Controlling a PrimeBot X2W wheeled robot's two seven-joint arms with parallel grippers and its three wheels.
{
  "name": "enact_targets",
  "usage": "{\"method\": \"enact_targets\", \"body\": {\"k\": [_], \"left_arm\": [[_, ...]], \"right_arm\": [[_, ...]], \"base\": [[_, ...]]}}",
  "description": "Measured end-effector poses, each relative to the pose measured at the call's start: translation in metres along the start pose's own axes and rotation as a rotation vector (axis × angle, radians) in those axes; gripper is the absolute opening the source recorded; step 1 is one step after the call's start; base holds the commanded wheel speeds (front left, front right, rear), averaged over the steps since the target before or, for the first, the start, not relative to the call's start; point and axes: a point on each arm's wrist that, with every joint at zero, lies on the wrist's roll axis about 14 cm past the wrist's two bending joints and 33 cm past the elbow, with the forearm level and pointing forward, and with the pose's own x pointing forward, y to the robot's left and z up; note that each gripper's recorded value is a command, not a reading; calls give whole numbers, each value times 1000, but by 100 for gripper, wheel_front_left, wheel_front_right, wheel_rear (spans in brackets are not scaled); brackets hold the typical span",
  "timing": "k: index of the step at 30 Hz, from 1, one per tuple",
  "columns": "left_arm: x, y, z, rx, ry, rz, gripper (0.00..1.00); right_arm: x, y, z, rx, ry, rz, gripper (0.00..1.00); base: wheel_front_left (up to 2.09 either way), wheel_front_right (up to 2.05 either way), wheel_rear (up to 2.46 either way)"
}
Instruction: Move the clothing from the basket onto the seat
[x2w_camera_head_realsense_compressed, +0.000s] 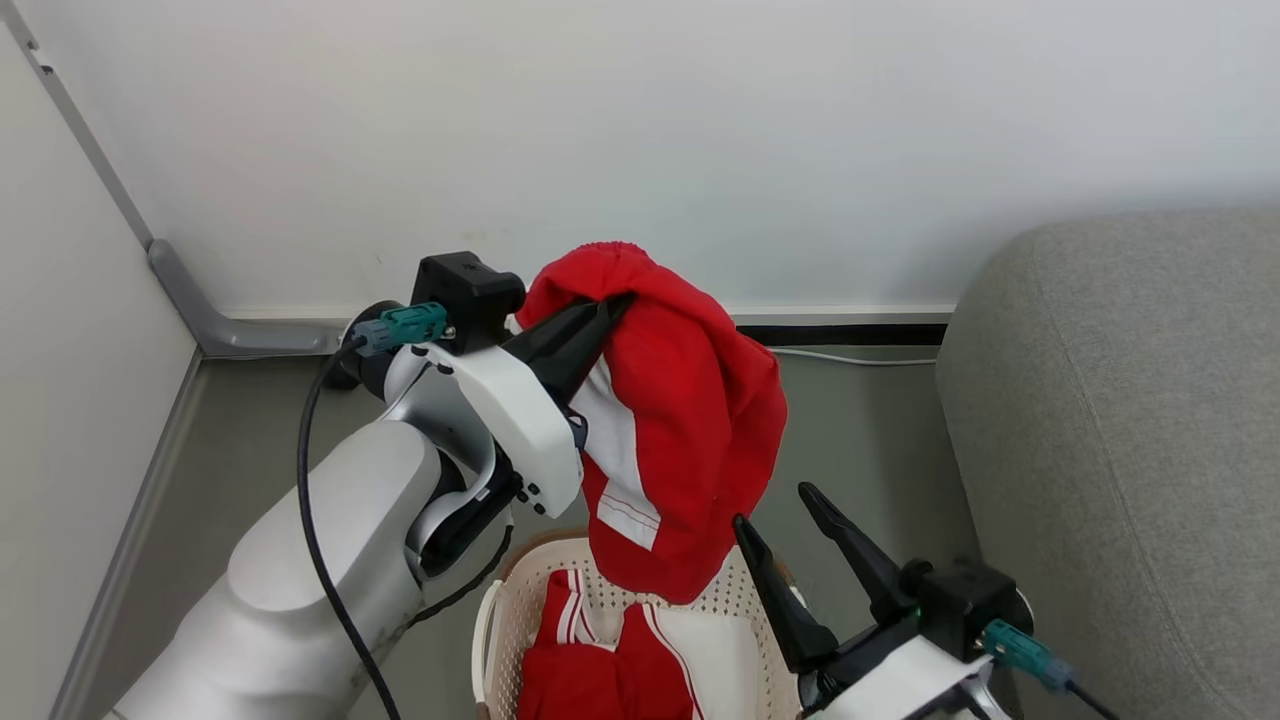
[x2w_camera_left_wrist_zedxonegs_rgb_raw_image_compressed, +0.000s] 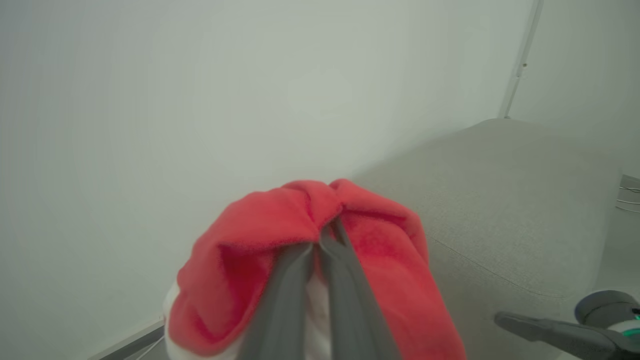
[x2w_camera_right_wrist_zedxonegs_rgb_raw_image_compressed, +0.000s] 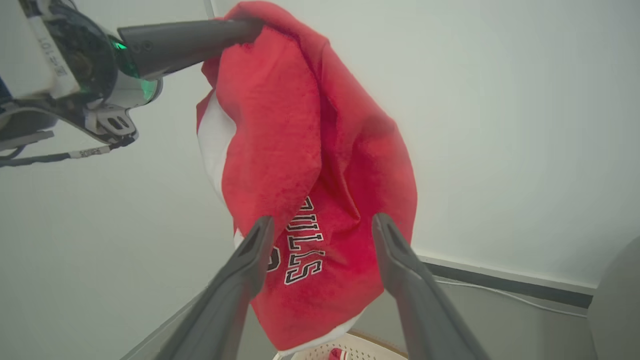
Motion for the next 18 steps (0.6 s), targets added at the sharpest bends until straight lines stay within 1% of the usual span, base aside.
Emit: {"method": "enact_targets", "body": {"k": [6,9,12,18], "left_arm": [[-2,-6,-3,-7,3,-6,0],[-4,-7,-3,-4,6,-4,0],[-4,-7,1,2,-1,-6,0],[-4,-10,1,0,-3,-11,0]], "right_arm": [[22,9,-7,93,35,51,100],[31,17,-12,118,62,85,100],[41,28,-16,119,85,131,100],[57,35,-13,121,99,175,100]], "base": [[0,0,0],[0,0,0],[0,0,0],[0,0,0]]}}
